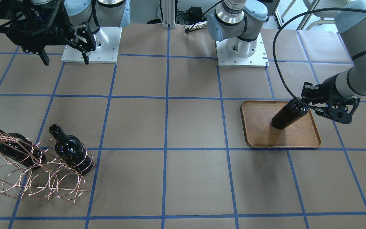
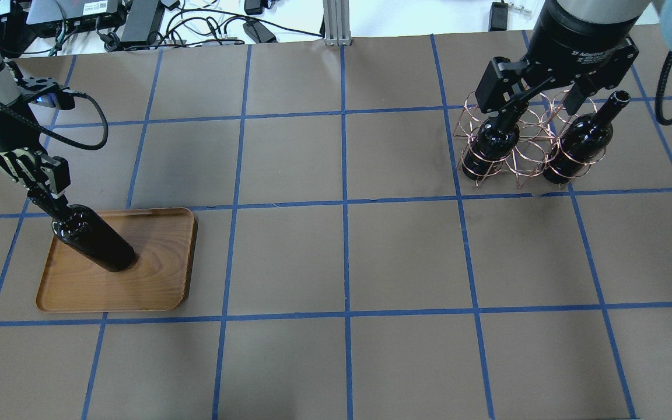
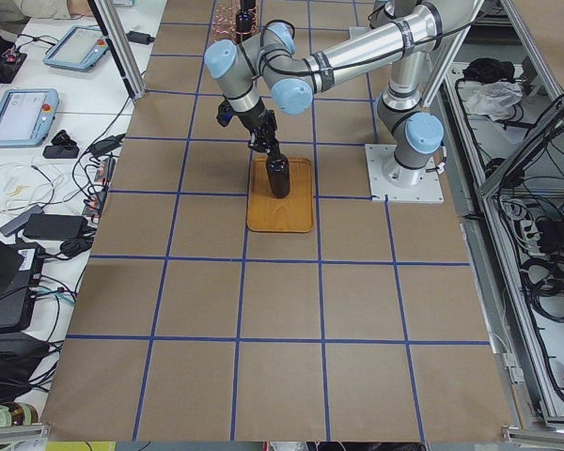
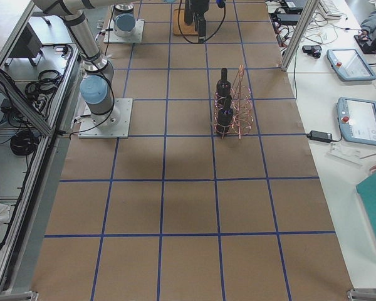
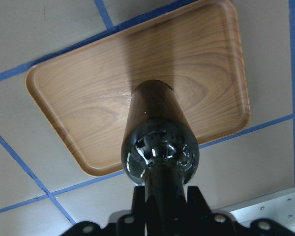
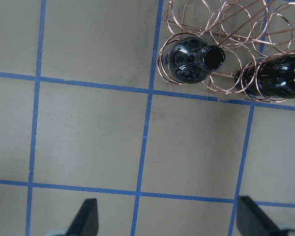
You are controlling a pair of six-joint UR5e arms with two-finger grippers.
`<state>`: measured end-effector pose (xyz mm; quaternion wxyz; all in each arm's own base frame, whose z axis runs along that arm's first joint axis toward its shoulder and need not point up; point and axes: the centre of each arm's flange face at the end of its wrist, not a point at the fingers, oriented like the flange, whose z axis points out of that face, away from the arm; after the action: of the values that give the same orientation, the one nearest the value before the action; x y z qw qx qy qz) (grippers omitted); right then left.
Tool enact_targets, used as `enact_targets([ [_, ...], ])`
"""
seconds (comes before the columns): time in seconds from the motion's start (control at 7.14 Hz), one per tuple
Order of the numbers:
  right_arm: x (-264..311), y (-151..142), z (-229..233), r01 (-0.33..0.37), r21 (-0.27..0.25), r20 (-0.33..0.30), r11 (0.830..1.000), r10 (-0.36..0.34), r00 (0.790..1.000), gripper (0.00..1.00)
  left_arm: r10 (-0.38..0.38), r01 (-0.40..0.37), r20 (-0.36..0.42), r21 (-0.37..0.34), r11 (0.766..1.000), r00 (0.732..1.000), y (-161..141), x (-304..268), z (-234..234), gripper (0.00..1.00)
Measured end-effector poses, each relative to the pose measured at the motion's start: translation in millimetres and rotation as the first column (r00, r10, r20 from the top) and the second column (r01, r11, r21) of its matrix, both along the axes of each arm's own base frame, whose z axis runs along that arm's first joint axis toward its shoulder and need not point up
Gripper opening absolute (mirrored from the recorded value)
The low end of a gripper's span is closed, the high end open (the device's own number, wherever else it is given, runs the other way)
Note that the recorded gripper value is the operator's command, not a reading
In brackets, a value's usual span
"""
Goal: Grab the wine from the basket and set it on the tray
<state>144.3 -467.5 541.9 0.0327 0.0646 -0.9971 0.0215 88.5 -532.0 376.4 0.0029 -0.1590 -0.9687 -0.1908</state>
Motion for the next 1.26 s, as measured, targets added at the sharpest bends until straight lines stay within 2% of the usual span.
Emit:
enact_targets([
  [0.14,0.1,0.0,0.0,0.0,0.0,0.0,1.0,0.0,1.0,1.0,0.013,-0.013,-0.002,0.001,1.0,1.0,0.4,6.0,-1.4,0.98],
  [0.42,0.1,0.0,-0.2,0.0,0.0,0.0,1.0,0.0,1.0,1.0,0.04,-0.04,-0.002,-0.004,0.999,0.999,2.3,5.9,1.4,1.0],
  [0.7,0.1,0.1,-0.6,0.002,0.001,0.0,1.0,-0.002,1.0,1.0,0.134,-0.131,0.038,-0.072,0.989,0.99,8.2,-5.6,34.3,1.0],
  [0.98,0.1,0.2,-0.7,0.002,0.001,0.0,1.0,-0.002,1.0,1.0,0.22,-0.203,0.045,-0.241,0.949,0.974,13.8,-15.7,91.2,1.0],
  [1.26,-0.3,0.1,-0.8,0.003,0.002,0.0,1.0,-0.003,1.0,1.0,0.312,-0.285,0.018,-0.362,0.888,0.95,17.2,-46.3,124.8,1.0],
])
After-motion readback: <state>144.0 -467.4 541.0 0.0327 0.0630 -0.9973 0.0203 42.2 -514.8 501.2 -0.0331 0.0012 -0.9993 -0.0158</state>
